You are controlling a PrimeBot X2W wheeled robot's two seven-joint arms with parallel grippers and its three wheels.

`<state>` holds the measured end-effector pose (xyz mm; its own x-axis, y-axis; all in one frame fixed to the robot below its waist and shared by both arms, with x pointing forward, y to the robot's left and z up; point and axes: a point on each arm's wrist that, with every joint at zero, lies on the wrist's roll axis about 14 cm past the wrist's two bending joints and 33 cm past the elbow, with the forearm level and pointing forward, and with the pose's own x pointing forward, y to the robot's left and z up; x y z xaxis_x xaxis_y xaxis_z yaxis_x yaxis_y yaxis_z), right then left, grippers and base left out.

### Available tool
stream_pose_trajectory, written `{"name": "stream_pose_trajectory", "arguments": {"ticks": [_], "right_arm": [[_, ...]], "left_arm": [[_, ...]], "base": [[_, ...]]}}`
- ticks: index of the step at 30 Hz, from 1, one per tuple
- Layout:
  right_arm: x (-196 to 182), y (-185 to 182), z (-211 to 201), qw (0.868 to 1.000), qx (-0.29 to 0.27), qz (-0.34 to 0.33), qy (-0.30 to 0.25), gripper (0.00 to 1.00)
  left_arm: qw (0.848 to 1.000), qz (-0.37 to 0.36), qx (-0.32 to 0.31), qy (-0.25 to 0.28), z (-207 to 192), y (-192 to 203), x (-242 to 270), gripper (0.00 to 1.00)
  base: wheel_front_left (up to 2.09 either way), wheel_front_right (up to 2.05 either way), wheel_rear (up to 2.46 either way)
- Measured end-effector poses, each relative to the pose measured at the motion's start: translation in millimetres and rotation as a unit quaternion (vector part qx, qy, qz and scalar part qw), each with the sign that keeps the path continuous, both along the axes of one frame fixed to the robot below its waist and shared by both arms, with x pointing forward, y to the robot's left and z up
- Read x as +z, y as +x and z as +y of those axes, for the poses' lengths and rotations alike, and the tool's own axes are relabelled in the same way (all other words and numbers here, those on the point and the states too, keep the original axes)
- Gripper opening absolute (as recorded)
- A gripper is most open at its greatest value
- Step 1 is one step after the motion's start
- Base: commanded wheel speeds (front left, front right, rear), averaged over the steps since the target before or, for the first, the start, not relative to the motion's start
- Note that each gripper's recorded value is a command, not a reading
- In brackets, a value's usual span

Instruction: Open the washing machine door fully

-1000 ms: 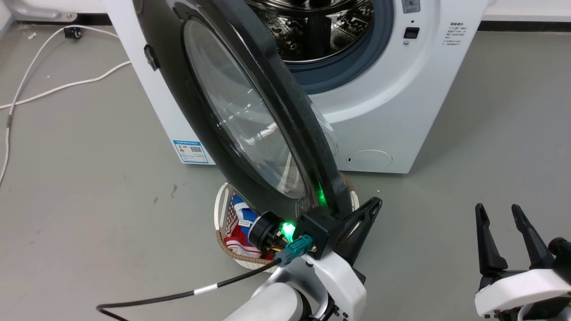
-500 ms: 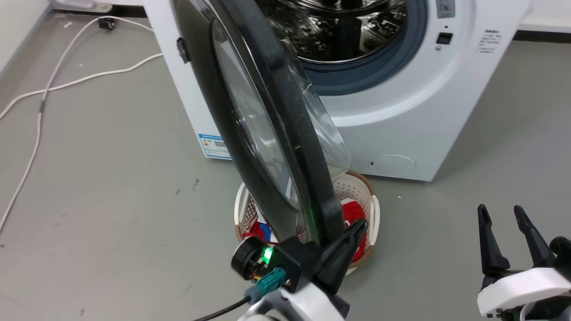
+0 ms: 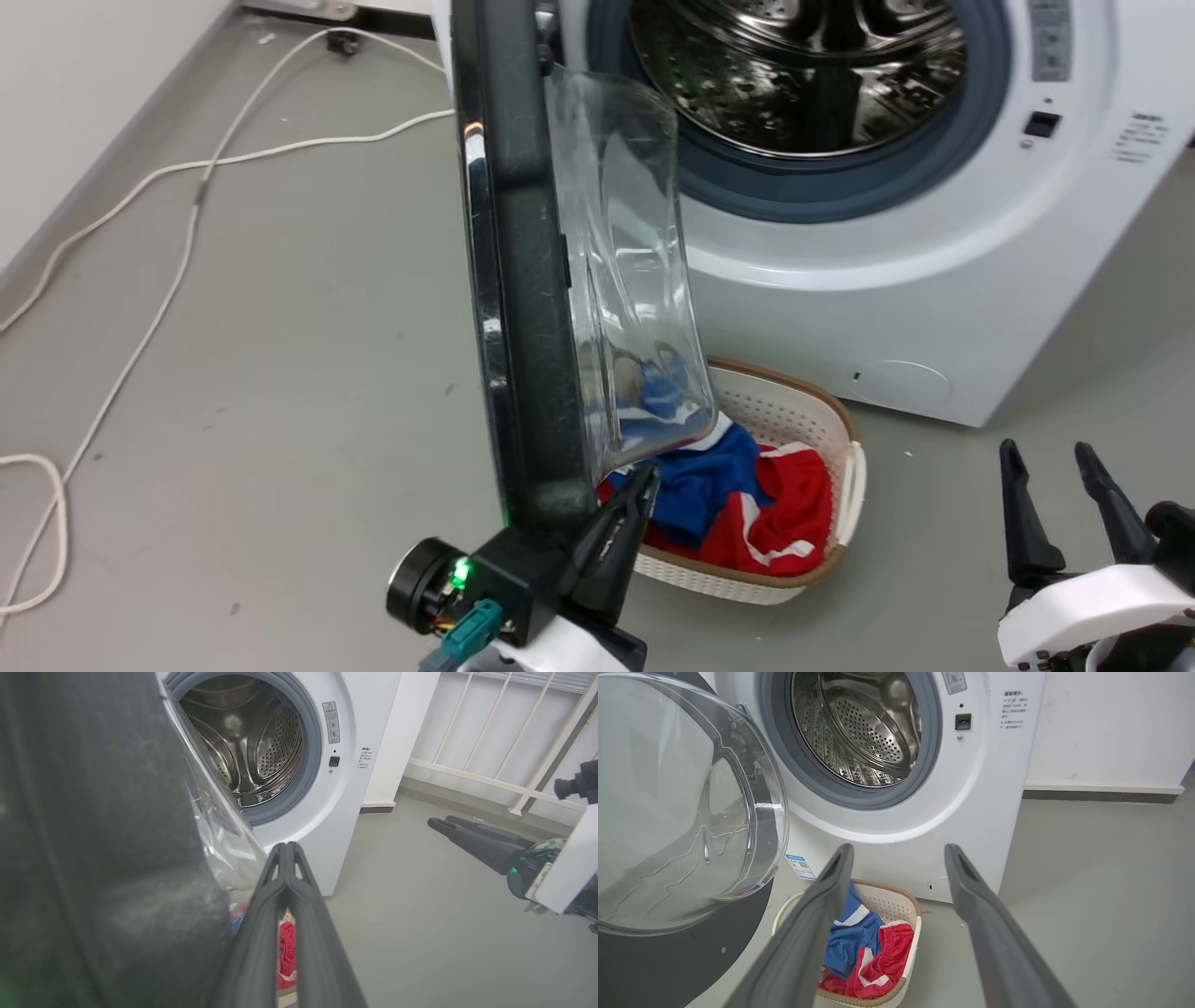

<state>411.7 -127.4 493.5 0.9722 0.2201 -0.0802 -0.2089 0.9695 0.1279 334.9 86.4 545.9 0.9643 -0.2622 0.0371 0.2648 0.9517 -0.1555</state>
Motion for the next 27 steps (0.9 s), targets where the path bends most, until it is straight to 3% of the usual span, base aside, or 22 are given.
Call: {"name": "stream_pose_trajectory", "arguments": {"ticks": [11,19,27], "right_arm": [[0,12,38,0.999,0.05,-0.001,0.003,1.0],[4,19,63,0.997,0.083,-0.005,0.005,1.0],[0,22,63,0.996,0.083,0.004,0.008,1.0]], "left_arm": [[0.991,-0.007,0.133,-0.012,67,-23,3,0.0],[0.973,-0.011,0.232,-0.01,132,-41,0,0.0],[0.95,0.005,0.313,-0.003,204,-40,-12,0.0]], "base": [[0.0,0.0,0.0],[0.0,0.0,0.0],[0.0,0.0,0.0]]}}
